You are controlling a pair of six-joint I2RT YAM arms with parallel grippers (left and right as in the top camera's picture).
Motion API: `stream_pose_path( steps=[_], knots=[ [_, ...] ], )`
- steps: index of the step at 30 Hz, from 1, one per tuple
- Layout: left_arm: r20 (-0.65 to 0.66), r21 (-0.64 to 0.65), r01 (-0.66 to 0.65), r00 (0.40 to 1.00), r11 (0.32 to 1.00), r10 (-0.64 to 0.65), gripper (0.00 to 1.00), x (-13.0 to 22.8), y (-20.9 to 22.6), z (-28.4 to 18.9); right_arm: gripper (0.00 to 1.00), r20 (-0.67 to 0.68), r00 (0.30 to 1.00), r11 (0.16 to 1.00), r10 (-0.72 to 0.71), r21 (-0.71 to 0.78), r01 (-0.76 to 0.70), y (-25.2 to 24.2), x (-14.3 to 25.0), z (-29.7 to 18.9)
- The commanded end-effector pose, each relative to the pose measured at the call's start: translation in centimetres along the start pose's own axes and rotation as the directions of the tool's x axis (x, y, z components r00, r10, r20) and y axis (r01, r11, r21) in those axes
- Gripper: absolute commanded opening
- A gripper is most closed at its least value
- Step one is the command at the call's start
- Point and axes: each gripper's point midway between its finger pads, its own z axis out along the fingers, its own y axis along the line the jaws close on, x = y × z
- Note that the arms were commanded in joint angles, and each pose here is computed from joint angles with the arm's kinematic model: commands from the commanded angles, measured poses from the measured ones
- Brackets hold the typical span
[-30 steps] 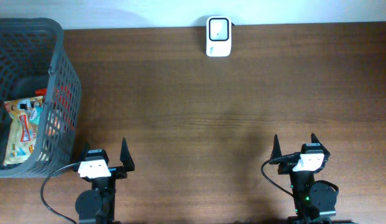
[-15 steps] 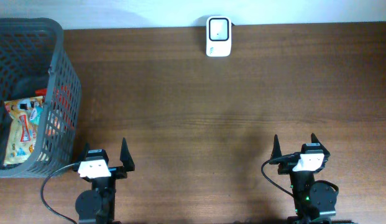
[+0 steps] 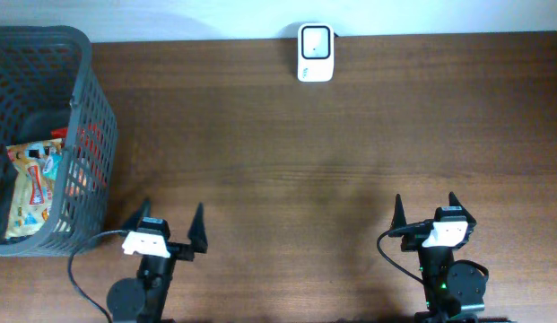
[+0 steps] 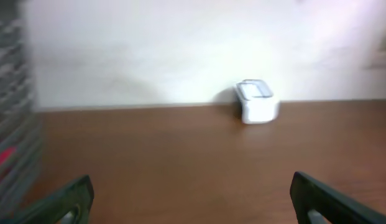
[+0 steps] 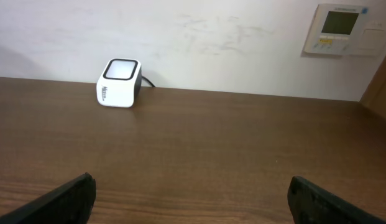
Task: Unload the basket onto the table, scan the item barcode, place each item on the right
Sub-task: 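Move the left gripper over the grey basket and lower into it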
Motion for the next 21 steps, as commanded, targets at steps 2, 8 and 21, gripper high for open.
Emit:
stream_pose_path(
  steps=[2,8,21],
  knots=[
    [0.130,0.250,-0.069,0.991,0.966,0.038,0.99,-3.1,-4.5,-0.8,0.98,-0.006,1.000,1.000,-0.006,-0.015,0.006,0.3,0.3,0.0],
    [0.341,0.292,-0.198,0.936,0.936,0.091,0.99,-8.6,-6.3,-2.6,0.98,-0.005,1.000,1.000,-0.007,-0.015,0.007,0.3,0.3,0.0],
    [0.428,0.137,-0.260,0.886,0.956,0.179,0.99,-19.4,-5.7,-5.1,0.98,-0.005,1.000,1.000,-0.007,-0.015,0.007,0.3,0.3,0.0]
  ],
)
